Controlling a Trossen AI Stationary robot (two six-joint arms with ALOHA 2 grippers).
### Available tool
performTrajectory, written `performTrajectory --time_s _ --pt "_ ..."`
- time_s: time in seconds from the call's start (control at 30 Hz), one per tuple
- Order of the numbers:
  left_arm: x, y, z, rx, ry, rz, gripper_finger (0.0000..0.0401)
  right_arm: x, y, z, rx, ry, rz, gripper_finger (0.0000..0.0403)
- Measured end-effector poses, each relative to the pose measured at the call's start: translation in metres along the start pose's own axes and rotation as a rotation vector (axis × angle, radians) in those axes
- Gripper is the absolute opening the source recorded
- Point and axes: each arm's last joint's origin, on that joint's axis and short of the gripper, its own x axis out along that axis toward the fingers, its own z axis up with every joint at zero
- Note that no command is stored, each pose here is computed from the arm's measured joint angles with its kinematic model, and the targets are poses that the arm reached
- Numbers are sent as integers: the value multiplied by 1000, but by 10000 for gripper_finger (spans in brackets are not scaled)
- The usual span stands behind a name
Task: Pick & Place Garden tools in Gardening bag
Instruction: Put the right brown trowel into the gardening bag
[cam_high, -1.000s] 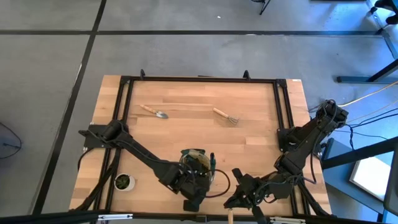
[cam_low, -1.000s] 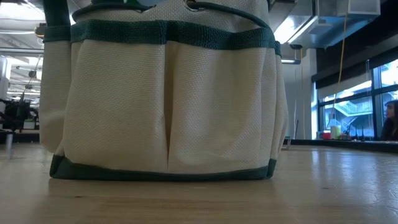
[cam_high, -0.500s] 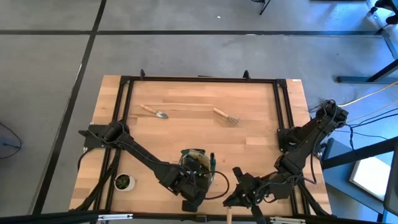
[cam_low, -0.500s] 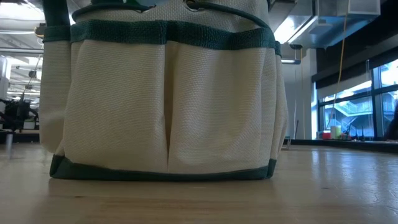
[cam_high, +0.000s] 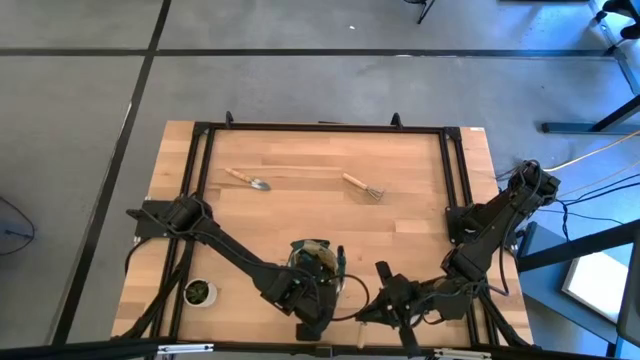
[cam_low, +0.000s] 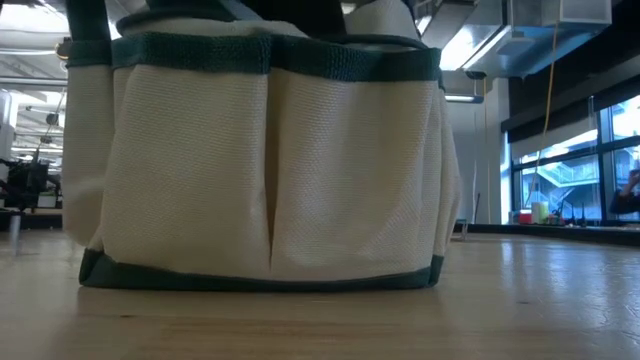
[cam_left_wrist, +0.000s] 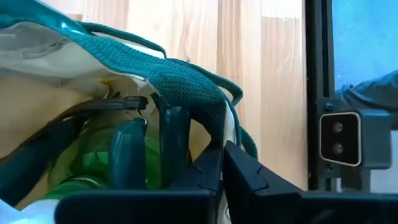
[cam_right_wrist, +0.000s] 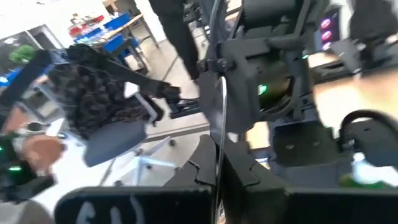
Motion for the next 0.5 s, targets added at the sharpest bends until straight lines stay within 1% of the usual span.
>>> performTrajectory --time_s 0.07,0.2,0.27,0.43,0.5 --pt "-2 1 4 -21 -2 -11 3 0 -1 0 -45 -15 -27 0" --pt "-9 3 13 -67 -17 -33 2 2 -6 2 -196 -47 -104 0" --pt "-11 5 16 -95 -22 -33 2 8 -10 2 -251 -42 -125 0" --pt "-10 11 19 -161 -3 -27 2 29 -25 -8 -280 5 -143 0" --pt "-10 12 17 -176 11 -23 2 34 -28 -11 -290 1 -177 0"
